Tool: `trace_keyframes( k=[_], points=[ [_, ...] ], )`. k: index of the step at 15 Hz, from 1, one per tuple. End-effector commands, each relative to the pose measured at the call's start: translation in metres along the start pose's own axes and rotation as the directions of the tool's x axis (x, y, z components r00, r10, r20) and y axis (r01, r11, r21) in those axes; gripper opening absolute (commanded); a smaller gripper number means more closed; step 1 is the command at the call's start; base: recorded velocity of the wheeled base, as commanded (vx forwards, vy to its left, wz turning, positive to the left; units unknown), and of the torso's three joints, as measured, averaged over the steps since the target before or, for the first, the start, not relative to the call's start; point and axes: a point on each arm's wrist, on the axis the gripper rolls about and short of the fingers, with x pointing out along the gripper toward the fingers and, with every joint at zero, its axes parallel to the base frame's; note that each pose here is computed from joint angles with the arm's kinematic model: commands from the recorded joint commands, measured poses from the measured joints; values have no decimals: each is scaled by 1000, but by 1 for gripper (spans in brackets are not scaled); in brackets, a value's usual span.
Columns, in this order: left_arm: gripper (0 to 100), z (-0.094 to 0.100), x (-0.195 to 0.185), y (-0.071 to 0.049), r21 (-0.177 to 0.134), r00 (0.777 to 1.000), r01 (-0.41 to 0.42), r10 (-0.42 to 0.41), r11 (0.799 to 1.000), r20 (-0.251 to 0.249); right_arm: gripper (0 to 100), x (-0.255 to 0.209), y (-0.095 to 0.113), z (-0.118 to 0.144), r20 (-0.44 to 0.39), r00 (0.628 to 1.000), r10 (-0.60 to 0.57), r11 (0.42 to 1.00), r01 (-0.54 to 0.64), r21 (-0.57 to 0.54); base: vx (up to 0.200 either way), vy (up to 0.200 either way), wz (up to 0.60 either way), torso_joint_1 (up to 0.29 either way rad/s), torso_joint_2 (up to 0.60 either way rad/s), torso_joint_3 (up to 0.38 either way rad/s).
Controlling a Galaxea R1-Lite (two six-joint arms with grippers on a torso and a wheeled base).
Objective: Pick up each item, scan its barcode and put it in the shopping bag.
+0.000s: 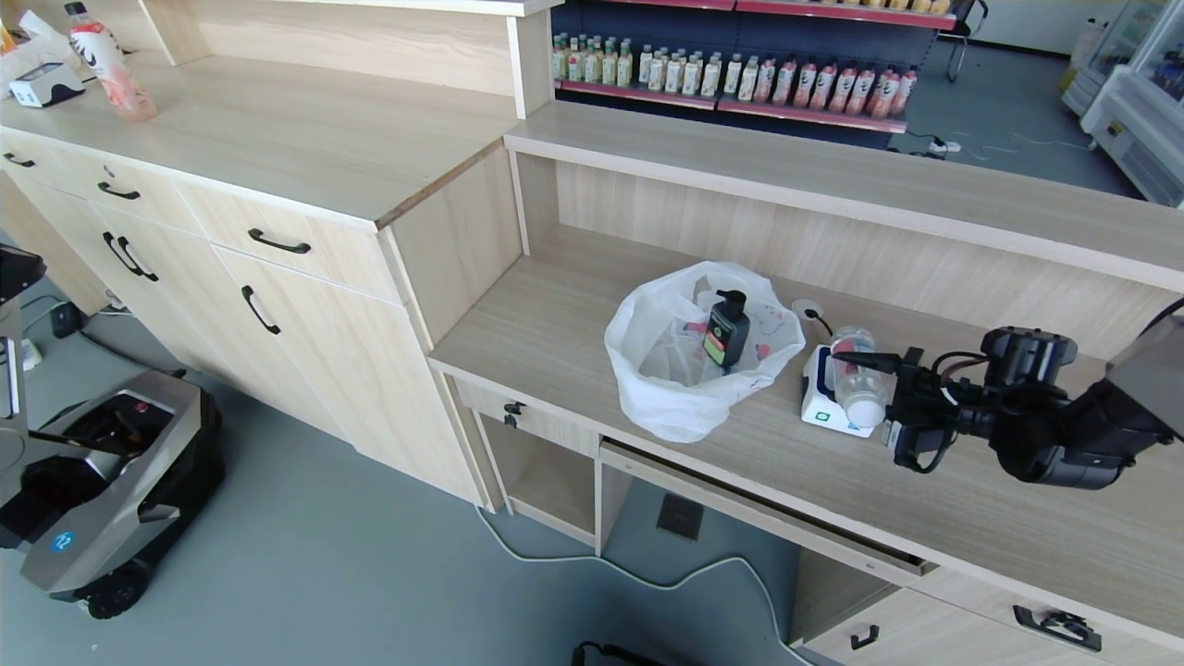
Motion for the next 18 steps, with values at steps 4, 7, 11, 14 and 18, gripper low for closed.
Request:
trace_keyframes(
  k=[4, 7, 11, 14, 18],
  points=[
    [100, 0, 0, 0, 0, 1000, 0, 0, 1000, 1, 0, -27, -120, 33, -5, 995, -101, 979, 100, 180, 0, 0, 0, 0, 0, 0],
    [100, 0, 0, 0, 0, 1000, 0, 0, 1000, 1, 0, -61, -163, 49, -143, 987, -72, 905, 125, 407, 0, 0, 0, 0, 0, 0],
    [100, 0, 0, 0, 0, 1000, 0, 0, 1000, 1, 0, -104, -177, 64, -545, 838, 26, 471, 470, 746, 0, 0, 0, 0, 0, 0],
    [100, 0, 0, 0, 0, 1000, -2, 2, 1000, 1, 0, -121, -153, 64, -617, 777, 125, 402, 528, 748, 0, 0, 0, 0, 0, 0],
    [100, 0, 0, 0, 0, 1000, 0, 0, 1000, 1, 0, -145, -148, 67, -665, 733, 140, 403, 572, 715, 0, 0, 0, 0, 0, 0]
  ],
)
